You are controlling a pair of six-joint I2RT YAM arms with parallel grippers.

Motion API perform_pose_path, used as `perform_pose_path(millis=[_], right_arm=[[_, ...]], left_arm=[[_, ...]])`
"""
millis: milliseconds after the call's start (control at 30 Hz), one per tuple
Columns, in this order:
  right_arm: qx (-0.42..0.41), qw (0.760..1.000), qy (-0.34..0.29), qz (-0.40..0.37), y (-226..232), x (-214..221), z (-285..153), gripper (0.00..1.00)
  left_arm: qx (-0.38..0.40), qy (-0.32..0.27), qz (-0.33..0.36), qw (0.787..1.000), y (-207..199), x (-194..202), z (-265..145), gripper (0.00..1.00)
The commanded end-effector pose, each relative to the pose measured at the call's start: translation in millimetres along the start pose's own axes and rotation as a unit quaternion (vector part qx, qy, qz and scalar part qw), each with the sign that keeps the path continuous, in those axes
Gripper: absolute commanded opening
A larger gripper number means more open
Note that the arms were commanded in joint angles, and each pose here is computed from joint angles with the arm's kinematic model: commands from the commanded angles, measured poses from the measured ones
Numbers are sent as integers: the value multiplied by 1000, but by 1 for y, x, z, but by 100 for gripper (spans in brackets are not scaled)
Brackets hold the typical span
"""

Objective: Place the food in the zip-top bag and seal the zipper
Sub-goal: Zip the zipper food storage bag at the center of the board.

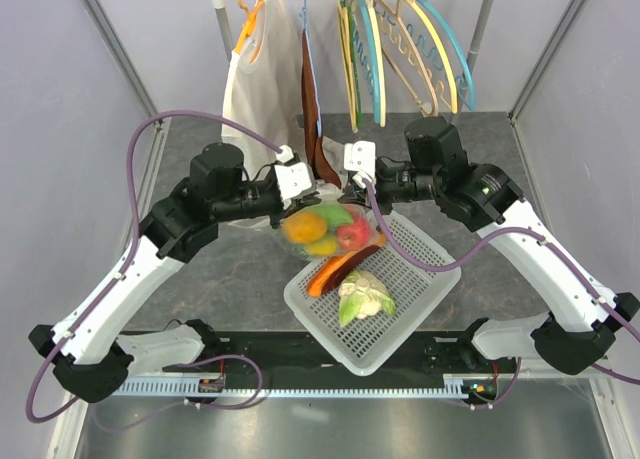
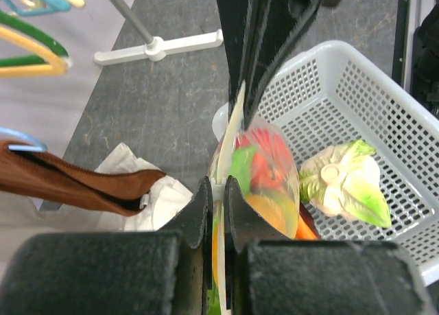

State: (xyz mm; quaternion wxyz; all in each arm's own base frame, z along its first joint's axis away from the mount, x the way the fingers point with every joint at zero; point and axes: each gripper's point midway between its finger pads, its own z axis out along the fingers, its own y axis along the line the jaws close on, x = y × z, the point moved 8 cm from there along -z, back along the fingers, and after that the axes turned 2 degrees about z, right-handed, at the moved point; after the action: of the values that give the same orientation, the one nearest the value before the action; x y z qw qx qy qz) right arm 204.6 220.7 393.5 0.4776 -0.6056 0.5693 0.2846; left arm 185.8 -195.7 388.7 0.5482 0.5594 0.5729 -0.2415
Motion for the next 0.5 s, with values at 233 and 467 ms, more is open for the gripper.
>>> perform_pose_path(millis=[233,467], right_arm=[[41,997,-50,-43,-5,-32,-22,0],[61,996,-47,-42,-9,-32,-23,0]], left_arm=[[-52,99,-18,994,2,44,-32,2],[-73,140,-41,987,0,70,-48,2]])
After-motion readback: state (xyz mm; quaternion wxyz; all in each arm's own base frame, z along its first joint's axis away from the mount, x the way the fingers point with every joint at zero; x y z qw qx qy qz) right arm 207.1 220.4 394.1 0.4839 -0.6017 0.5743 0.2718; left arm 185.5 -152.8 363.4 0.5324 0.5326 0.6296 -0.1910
